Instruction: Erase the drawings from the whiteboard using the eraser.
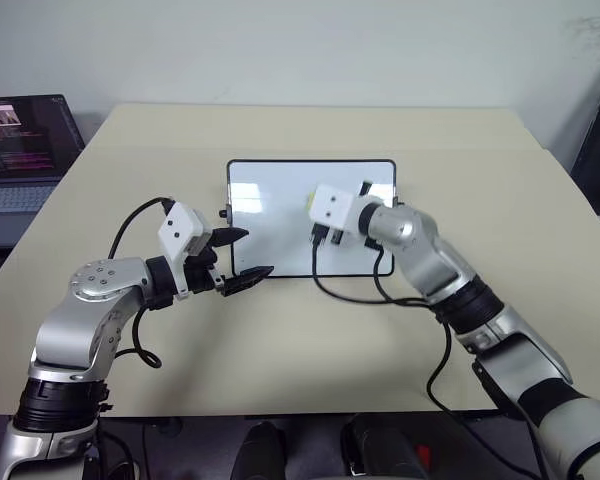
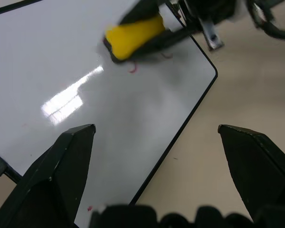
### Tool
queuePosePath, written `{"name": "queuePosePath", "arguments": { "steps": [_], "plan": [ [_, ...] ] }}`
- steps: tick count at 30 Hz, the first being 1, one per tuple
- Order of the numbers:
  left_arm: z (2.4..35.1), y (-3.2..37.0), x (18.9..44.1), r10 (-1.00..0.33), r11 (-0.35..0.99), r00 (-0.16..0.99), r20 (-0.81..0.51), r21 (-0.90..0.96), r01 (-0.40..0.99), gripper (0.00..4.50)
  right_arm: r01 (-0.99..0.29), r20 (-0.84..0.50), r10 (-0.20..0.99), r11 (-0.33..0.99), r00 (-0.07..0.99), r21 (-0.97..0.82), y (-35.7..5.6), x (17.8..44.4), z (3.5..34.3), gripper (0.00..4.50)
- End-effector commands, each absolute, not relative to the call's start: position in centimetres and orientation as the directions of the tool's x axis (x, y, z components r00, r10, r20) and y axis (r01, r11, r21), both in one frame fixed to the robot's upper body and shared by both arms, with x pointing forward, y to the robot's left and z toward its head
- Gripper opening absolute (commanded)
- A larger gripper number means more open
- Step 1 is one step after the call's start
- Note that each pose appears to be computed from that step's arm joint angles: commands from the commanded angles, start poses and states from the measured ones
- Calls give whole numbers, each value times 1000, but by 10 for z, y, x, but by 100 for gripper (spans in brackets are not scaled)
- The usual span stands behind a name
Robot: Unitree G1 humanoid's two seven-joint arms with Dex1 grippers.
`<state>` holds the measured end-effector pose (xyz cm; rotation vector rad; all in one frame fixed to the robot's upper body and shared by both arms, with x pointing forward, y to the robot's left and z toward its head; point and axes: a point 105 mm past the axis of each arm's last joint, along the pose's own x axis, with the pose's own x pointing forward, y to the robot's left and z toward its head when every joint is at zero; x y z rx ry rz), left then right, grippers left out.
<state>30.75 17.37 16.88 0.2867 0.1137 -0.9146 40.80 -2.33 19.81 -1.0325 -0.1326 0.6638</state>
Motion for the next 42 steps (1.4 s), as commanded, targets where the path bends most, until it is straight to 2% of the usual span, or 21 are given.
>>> {"name": "queuePosePath", "arguments": {
  "steps": [1,9,11,14,17,22,28,32,35,37,42],
  "plan": [
    [180,172,309,-770,567,608,-191,232,791,450,-483,-273,536,300,799,-823,-37,409,186,101],
    [180,172,310,-773,563,605,-191,232,793,450,-669,-510,578,88,637,-738,-36,375,145,101],
    [180,172,310,-773,562,604,-192,233,794,450,-621,-459,572,115,679,-775,-36,382,154,101],
    [180,173,310,-774,561,603,-195,232,795,450,-447,-259,545,246,798,-860,-35,403,190,101],
    [179,173,310,-774,560,602,-195,232,796,450,-387,-181,547,289,817,-876,-32,409,205,101],
    [179,173,310,-773,563,605,-193,233,793,450,-542,-357,583,175,730,-822,-26,393,170,101],
    [180,175,310,-771,564,607,-194,235,792,450,-618,-471,592,58,654,-784,-26,378,149,101],
    [180,175,310,-771,562,606,-197,236,793,450,-396,-215,559,225,801,-890,-27,403,195,101],
    [180,175,310,-772,561,604,-197,236,794,450,-352,-148,571,264,807,-898,-23,406,208,101],
    [180,175,310,-773,559,603,-197,236,795,450,-380,-176,584,246,792,-892,-20,404,202,101],
    [180,174,310,-774,559,602,-196,237,795,450,-555,-386,610,106,691,-825,-18,385,162,101]
  ]
}}
